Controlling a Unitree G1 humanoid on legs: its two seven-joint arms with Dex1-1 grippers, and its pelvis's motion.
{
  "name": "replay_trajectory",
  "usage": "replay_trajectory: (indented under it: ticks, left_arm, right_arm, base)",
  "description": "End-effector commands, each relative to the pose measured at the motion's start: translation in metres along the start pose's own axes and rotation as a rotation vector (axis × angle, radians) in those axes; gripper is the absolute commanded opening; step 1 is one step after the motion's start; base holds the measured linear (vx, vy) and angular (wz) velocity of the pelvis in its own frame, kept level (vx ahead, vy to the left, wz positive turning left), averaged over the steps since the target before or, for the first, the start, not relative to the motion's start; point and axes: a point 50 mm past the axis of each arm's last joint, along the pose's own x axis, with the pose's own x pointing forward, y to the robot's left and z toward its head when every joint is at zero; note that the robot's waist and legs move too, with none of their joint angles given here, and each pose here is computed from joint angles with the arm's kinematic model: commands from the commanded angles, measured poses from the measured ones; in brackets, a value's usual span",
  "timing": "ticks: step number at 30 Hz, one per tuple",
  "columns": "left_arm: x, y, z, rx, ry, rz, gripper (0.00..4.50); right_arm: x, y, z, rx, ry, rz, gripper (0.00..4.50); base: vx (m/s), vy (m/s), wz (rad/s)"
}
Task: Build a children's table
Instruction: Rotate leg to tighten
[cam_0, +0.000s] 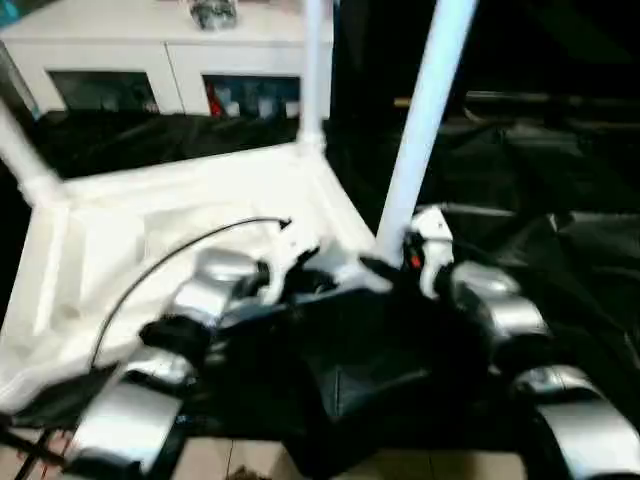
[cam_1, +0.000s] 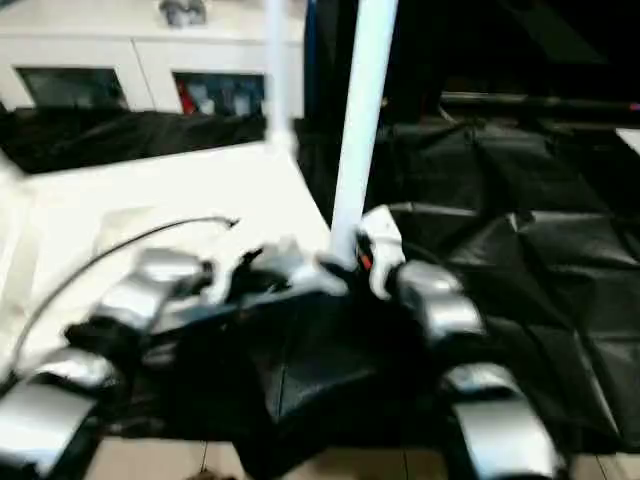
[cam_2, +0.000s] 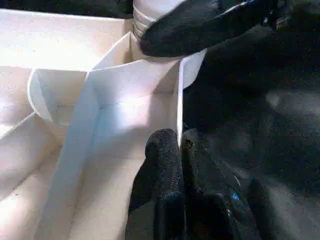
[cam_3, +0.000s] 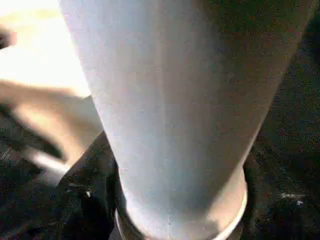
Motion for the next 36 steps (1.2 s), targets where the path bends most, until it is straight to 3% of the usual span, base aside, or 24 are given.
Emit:
replay_trajectory:
  ticks: [1, 4, 5, 8, 11, 15, 17, 23, 31, 32, 36]
  left_arm:
    - [0.017, -0.007, 0.025, 0.015, -0.083, 0.040, 0.00]
    - [0.020, -0.009, 0.027, 0.019, -0.090, 0.038, 0.00]
    - [0.020, -0.010, 0.027, 0.023, -0.092, 0.035, 0.00]
    - [0.018, -0.011, 0.026, 0.038, -0.094, 0.004, 0.00]
    - [0.011, -0.012, 0.021, 0.069, -0.095, -0.061, 0.00]
    - [0.004, -0.014, 0.017, 0.096, -0.081, -0.141, 0.00]
    - [-0.004, -0.017, 0.012, 0.129, -0.069, -0.236, 0.00]
    - [-0.019, -0.016, 0.005, 0.162, -0.054, -0.342, 0.00]
    - [-0.029, -0.014, 0.003, 0.160, -0.046, -0.400, 0.00]
    - [-0.030, -0.014, 0.002, 0.161, -0.041, -0.404, 0.00]
    - [-0.032, -0.013, 0.001, 0.163, -0.032, -0.414, 0.00]
  right_arm:
    - [0.013, 0.029, -0.036, 0.076, 0.143, -0.035, 2.72]
    - [0.017, 0.035, -0.036, 0.073, 0.141, -0.053, 2.72]
    - [0.019, 0.039, -0.036, 0.070, 0.138, -0.029, 3.28]
    - [0.020, 0.041, -0.030, 0.072, 0.103, 0.021, 3.46]
    - [0.017, 0.034, -0.020, 0.006, 0.058, 0.072, 3.87]
    - [0.009, 0.025, -0.012, -0.052, 0.026, 0.155, 3.87]
    - [-0.003, 0.018, -0.010, -0.140, 0.031, 0.291, 3.87]
    - [-0.021, 0.011, -0.013, -0.176, 0.095, 0.488, 3.87]
    - [-0.033, 0.014, -0.017, -0.192, 0.138, 0.663, 3.87]
    - [-0.034, 0.015, -0.018, -0.178, 0.145, 0.680, 3.59]
    - [-0.034, 0.017, -0.018, -0.155, 0.146, 0.699, 3.49]
  base:
    - [0.000, 0.000, 0.00]
    - [0.000, 0.000, 0.00]
    - [0.000, 0.000, 0.00]
    - [0.000, 0.000, 0.00]
    - [0.000, 0.000, 0.00]
    - [0.000, 0.000, 0.00]
    - [0.000, 0.000, 0.00]
    - [0.000, 0.000, 0.00]
    - [0.000, 0.000, 0.00]
    - [0.000, 0.000, 0.00]
    - [0.000, 0.000, 0.00]
